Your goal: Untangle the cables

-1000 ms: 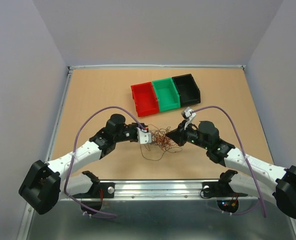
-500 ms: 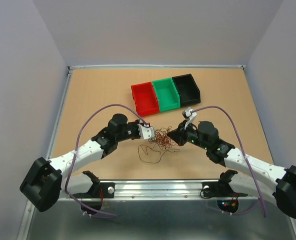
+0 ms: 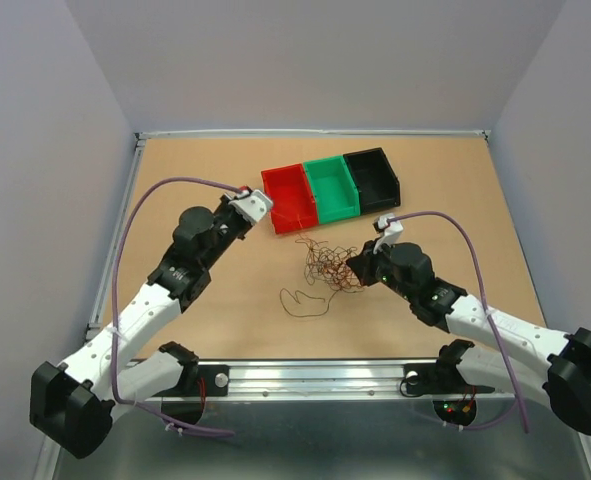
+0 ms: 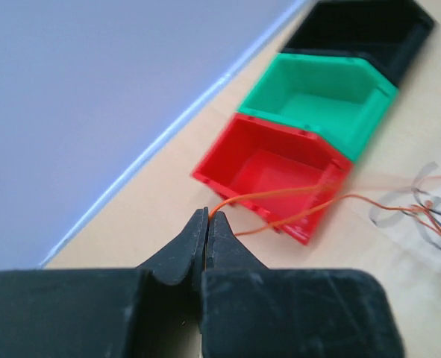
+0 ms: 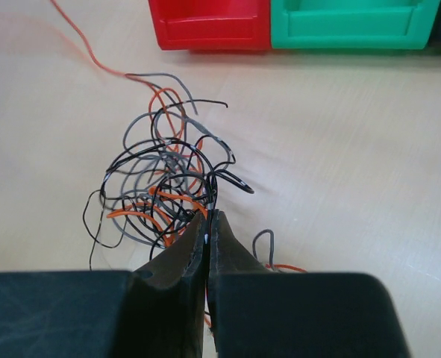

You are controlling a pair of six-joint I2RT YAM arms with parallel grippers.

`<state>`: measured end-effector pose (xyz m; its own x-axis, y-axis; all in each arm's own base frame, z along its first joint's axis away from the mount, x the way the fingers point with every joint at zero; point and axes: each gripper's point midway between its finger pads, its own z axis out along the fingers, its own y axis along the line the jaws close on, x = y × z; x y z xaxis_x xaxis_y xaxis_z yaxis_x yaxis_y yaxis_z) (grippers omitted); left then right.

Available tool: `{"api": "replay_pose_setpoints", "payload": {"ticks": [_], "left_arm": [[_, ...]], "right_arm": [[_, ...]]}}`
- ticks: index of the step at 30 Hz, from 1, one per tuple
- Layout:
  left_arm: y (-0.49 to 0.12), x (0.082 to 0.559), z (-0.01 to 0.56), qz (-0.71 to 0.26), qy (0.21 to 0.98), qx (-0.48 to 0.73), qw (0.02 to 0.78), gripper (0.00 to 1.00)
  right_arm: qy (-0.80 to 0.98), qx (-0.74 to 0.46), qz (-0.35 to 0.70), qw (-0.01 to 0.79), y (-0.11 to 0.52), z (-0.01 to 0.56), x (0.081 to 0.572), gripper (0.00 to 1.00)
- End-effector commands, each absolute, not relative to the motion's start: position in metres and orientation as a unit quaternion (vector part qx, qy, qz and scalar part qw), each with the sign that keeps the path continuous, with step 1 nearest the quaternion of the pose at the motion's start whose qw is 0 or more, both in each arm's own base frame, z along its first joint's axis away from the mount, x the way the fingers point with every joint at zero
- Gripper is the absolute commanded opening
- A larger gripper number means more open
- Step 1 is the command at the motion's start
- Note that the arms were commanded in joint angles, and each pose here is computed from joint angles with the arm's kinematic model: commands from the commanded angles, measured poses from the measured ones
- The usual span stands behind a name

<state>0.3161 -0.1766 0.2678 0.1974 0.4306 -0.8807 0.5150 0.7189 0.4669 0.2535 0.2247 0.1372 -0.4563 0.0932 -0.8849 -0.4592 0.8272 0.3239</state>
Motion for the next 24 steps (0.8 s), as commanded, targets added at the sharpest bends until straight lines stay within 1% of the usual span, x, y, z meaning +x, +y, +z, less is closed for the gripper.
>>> {"api": "replay_pose_setpoints", "payload": {"ticks": [1, 4, 7, 9, 12, 13, 14, 16, 24], "left_arm": [[-0.136, 0.335, 0.330, -0.005, 0.635, 0.277, 0.722, 0.00], [-0.120, 0.339, 0.347, 0.010, 0.637, 0.259, 0.726, 0.00], [-0.103, 0.344, 0.389, 0.041, 0.628, 0.229, 0.743, 0.00], [-0.095, 0.348, 0.405, 0.056, 0.628, 0.219, 0.745, 0.00], [-0.107, 0.347, 0.427, 0.041, 0.615, 0.259, 0.744, 0.00], [-0.113, 0.349, 0.423, 0.033, 0.620, 0.273, 0.735, 0.00], [-0.120, 0.346, 0.434, 0.019, 0.608, 0.287, 0.740, 0.00], [-0.129, 0.351, 0.436, 0.004, 0.609, 0.299, 0.735, 0.00], [-0.161, 0.383, 0.421, -0.059, 0.610, 0.301, 0.731, 0.00]], "right_arm": [[0.814, -0.095, 0.255, 0.514, 0.220, 0.134, 0.259, 0.01], [0.816, -0.091, 0.253, 0.512, 0.220, 0.132, 0.259, 0.01], [0.818, -0.087, 0.248, 0.512, 0.218, 0.131, 0.260, 0.01], [0.819, -0.085, 0.247, 0.512, 0.217, 0.130, 0.260, 0.01], [0.820, -0.087, 0.247, 0.509, 0.218, 0.129, 0.260, 0.01], [0.820, -0.089, 0.247, 0.508, 0.219, 0.128, 0.260, 0.01], [0.821, -0.088, 0.246, 0.508, 0.219, 0.128, 0.260, 0.01], [0.821, -0.086, 0.244, 0.509, 0.218, 0.128, 0.261, 0.01], [0.817, -0.067, 0.247, 0.517, 0.212, 0.131, 0.259, 0.01]]}}
